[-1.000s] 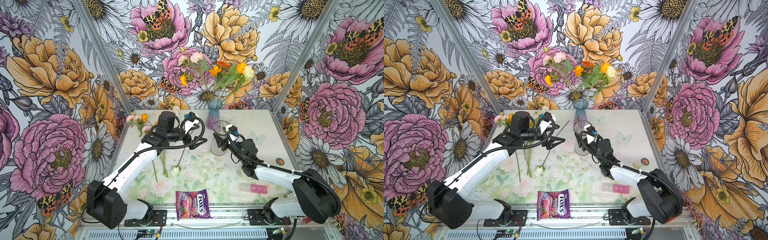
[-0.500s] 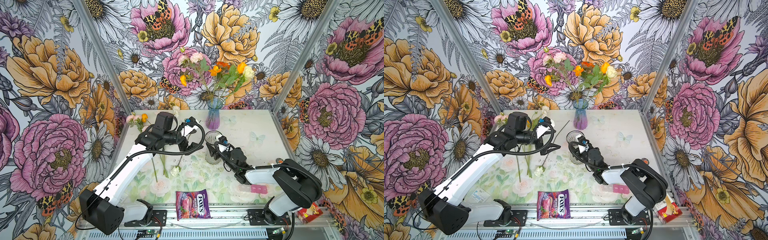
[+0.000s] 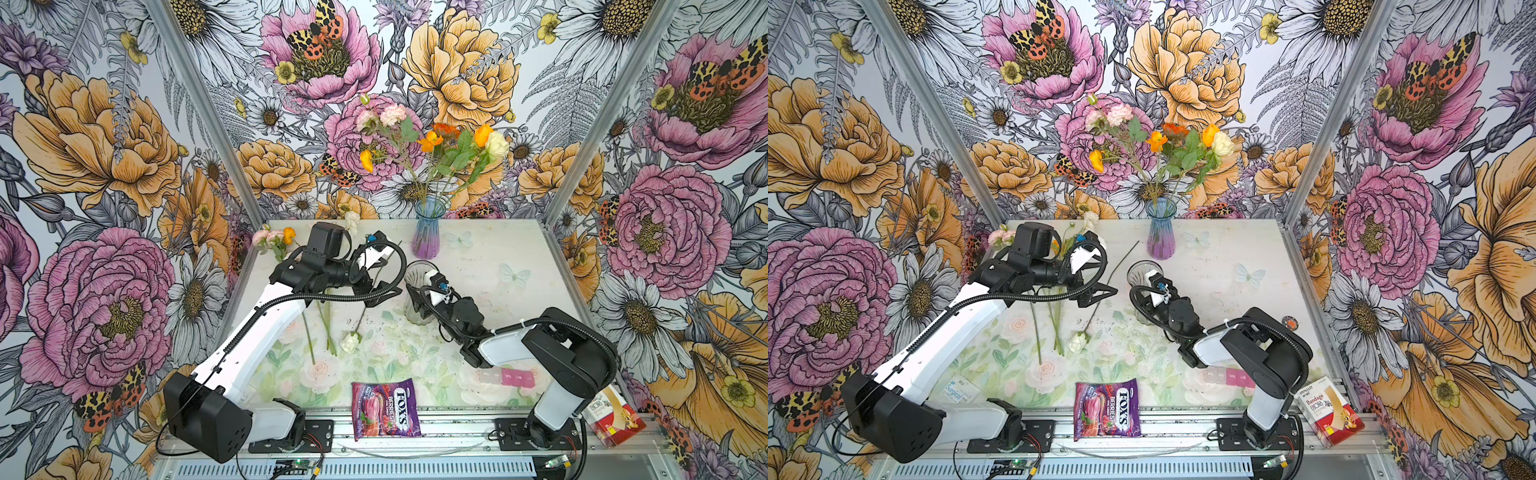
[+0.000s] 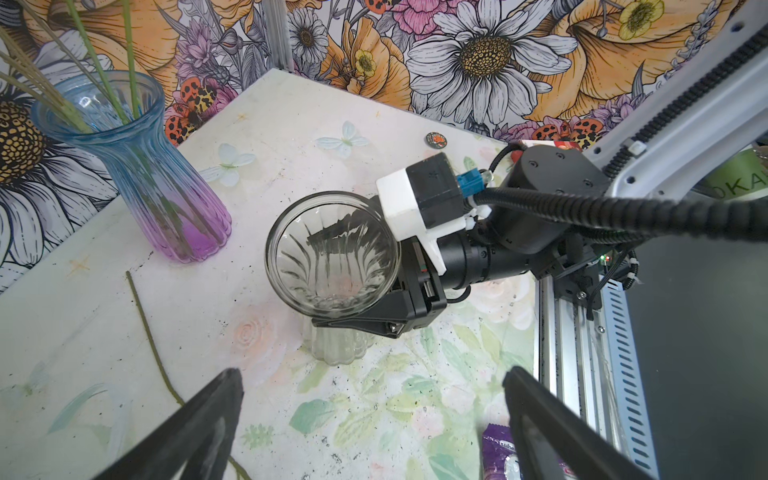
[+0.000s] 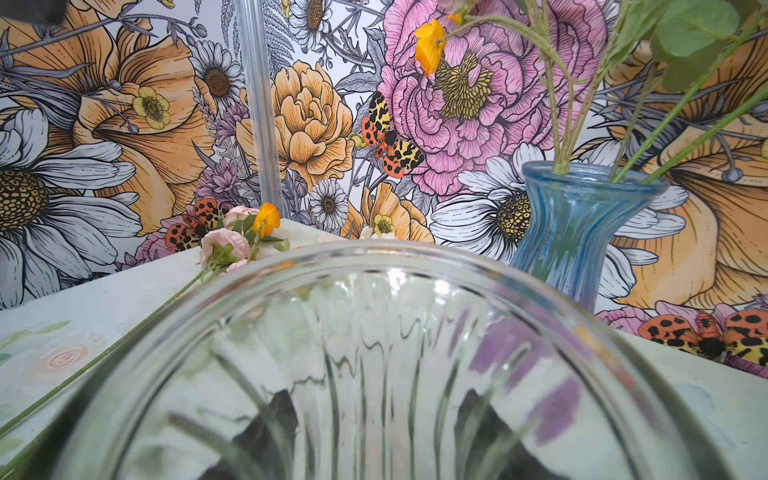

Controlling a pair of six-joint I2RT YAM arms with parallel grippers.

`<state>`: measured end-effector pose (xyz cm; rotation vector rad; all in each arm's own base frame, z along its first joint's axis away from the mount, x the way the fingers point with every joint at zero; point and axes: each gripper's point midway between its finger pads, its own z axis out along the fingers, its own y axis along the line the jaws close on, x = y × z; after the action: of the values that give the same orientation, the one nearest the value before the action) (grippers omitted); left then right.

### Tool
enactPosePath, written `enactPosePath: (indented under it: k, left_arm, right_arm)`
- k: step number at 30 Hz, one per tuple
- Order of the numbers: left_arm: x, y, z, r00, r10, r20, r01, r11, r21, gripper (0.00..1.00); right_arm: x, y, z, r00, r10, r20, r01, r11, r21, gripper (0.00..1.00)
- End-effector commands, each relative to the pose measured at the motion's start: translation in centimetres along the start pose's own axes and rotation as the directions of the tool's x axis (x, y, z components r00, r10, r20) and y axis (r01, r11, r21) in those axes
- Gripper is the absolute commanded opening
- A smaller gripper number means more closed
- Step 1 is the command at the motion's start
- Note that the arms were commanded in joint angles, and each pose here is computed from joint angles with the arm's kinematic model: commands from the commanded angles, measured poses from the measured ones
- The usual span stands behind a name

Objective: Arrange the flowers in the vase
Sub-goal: 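Release and withdraw the right gripper while the left lowers to the rosebud stem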

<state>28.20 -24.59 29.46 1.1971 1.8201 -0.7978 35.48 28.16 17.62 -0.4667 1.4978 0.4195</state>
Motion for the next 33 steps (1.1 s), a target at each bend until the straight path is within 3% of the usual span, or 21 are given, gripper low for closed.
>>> enactPosePath:
  k: [1, 17, 27, 30, 33]
  left_arm:
    - [-1.0, -0.1, -0.5, 1.000, 0.015, 0.023, -0.016, 1.000, 0.016, 0.99]
    - [-1.0, 0.1, -0.6, 1.000, 0.012, 0.026, -0.013, 1.000, 0.014, 0.99]
    - [-1.0, 0.3, -0.7, 1.000, 0.002, 0.029, -0.002, 1.000, 0.014, 0.99]
    - [-1.1, 2.1, -0.8, 0.999, -0.027, 0.021, 0.028, 0.998, -0.064, 0.99]
    - [-0.1, 6.8, -0.8, 0.992, -0.126, 0.002, 0.122, 0.957, -0.262, 0.99]
  right_arm:
    - [-6.3, -0.7, 0.2, 0.974, 0.051, 0.220, -0.057, 0.998, 0.024, 0.41]
    - [-4.8, -1.0, -0.1, 0.986, 0.056, 0.156, -0.061, 0.998, 0.025, 0.76]
    - [-3.8, -0.8, -0.3, 0.995, 0.041, 0.088, -0.042, 0.999, 0.013, 0.89]
    - [-3.2, -0.7, -0.7, 0.999, 0.028, 0.037, -0.028, 1.000, 0.008, 0.98]
    - [-2.3, -0.5, -1.7, 0.999, 0.020, -0.035, -0.020, 1.000, -0.010, 0.99]
